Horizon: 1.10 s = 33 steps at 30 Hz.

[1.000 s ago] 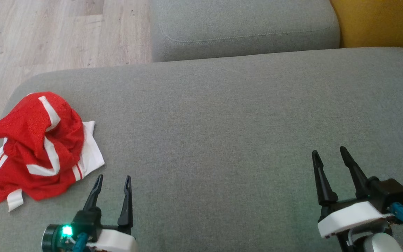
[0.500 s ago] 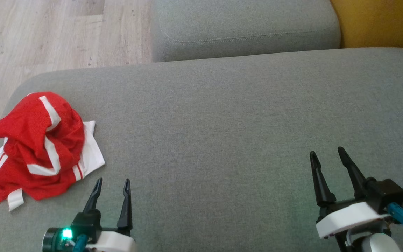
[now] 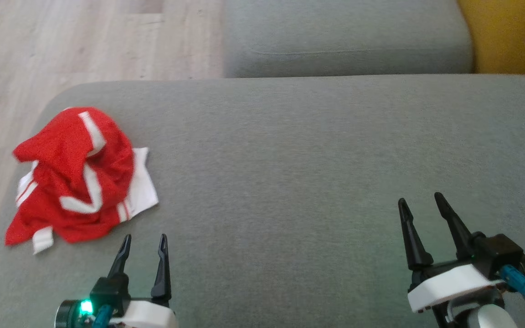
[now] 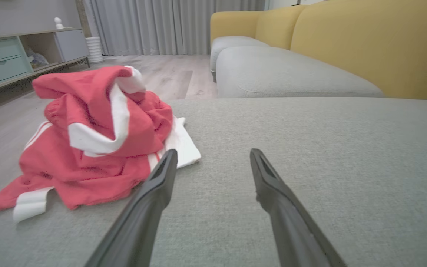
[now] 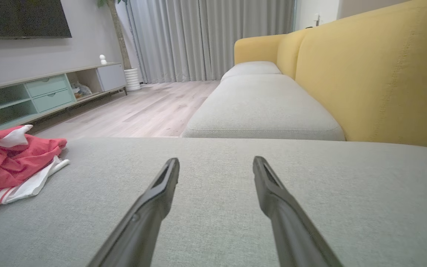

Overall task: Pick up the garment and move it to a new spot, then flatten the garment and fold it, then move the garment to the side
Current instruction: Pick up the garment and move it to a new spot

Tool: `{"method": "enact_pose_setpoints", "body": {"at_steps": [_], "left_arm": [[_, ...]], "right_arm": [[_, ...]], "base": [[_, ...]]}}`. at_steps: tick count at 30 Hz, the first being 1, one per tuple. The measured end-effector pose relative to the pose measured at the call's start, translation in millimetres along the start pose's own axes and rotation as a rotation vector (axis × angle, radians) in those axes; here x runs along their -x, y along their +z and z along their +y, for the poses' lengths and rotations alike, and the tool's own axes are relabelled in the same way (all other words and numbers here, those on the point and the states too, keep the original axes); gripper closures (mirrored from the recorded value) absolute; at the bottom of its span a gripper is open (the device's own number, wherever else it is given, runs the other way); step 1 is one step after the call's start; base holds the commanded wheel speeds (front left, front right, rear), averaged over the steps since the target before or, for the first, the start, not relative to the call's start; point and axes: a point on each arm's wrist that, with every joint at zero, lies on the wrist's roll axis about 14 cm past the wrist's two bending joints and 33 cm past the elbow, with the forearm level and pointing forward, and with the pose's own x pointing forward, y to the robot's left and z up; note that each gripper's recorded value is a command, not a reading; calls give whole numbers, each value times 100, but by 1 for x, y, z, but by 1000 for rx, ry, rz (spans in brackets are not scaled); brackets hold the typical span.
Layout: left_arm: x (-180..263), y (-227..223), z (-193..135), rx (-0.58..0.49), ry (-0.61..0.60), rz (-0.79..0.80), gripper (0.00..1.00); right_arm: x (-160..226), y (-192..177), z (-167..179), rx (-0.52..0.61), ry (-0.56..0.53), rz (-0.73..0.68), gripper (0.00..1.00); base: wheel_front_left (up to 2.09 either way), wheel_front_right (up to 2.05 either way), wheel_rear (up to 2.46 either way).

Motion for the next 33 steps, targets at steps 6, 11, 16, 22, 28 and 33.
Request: {"method": "enact_pose_setpoints", "body": {"at_steps": [6,11,16,22,28,33], "left_arm": [[17,-2,29,14,101,-4,0],[40,4,70,35,243,-35,0],[64,8,100,52,359,-61,0],[88,13,125,64,459,-90,0],[98,17,132,61,494,-108,0],[96,18,136,48,506,-104,0]], "right_arm": [[-15,-3,32,1,107,14,0],[-29,-3,71,2,233,23,0],[-39,0,102,6,333,18,0],[-46,1,128,8,413,16,0],[-48,2,138,6,444,13,0],[-51,0,137,1,442,21,0]], "base": [[0,0,0],[0,0,0],[0,0,0],[0,0,0],[0,0,0],[0,0,0]]}}
